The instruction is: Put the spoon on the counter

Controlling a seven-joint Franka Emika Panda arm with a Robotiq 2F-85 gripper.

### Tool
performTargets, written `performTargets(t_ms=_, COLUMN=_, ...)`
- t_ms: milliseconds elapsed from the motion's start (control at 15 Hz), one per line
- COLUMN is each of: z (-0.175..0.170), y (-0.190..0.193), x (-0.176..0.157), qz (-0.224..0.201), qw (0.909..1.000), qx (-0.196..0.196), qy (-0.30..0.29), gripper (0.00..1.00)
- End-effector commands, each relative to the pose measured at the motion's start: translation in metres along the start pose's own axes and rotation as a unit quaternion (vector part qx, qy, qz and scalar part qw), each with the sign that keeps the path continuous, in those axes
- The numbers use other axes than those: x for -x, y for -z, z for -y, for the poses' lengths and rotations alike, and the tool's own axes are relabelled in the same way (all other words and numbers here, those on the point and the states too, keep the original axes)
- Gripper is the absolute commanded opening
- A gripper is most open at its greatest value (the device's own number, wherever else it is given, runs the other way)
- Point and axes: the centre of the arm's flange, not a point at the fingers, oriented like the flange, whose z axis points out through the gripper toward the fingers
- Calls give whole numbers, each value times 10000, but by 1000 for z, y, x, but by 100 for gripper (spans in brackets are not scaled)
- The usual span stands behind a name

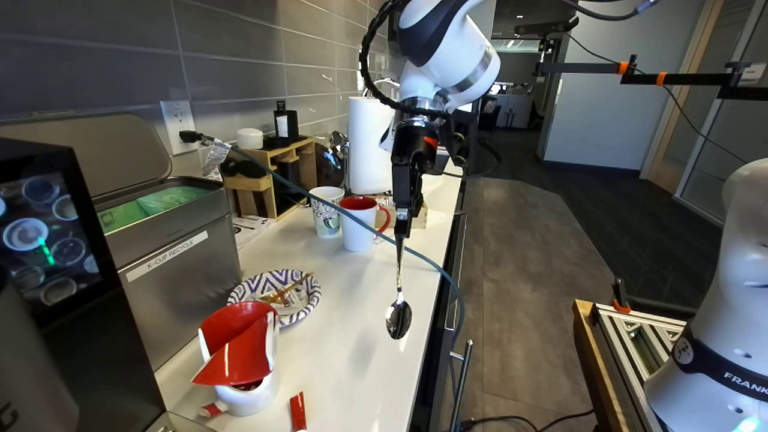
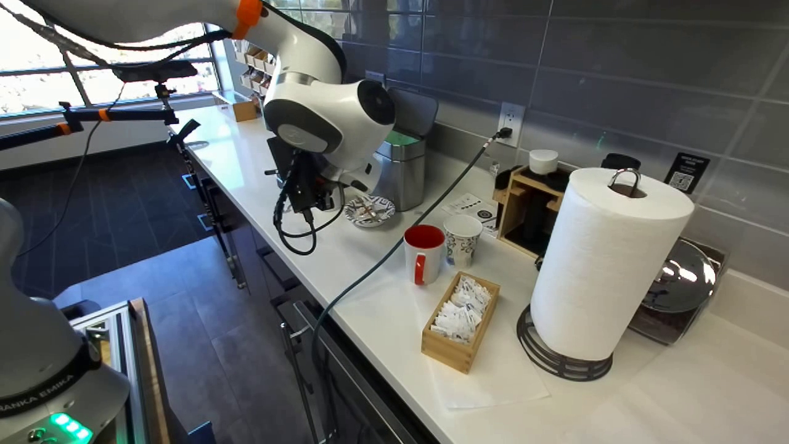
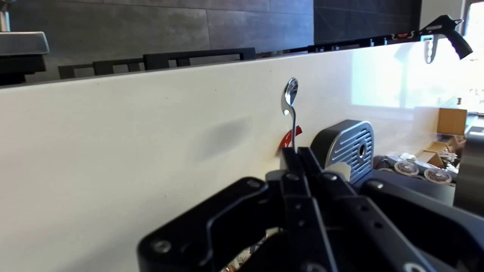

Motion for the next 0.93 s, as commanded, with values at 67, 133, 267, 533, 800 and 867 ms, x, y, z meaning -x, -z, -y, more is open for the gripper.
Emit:
performTargets(t_ms=67, z=-7, y=-35, x=-12, qz=-425, qw=9990, qx=-71, qy=83, gripper=1)
performTargets(t_ms=133, z=-5, y=-39, x=-14, qz=-514, qw=9986, qx=-12, qy=115, gripper=1)
performTargets(t_ms=267, z=-3, y=-48, x=-18, qz=-720, qw=9971, qx=142, qy=179, gripper=1)
performTargets(t_ms=533, z=-7, y=-52, x=-29, qz=-1069, qw=9940, qx=207, qy=74, gripper=1)
performTargets(t_ms=800, z=-30, y=-57, x=-40, qz=-1131, qw=9930, qx=301, qy=-178, gripper=1)
performTargets(t_ms=867, z=-35, y=-59, x=-42, qz=-1121, qw=9929, qx=317, qy=-223, gripper=1)
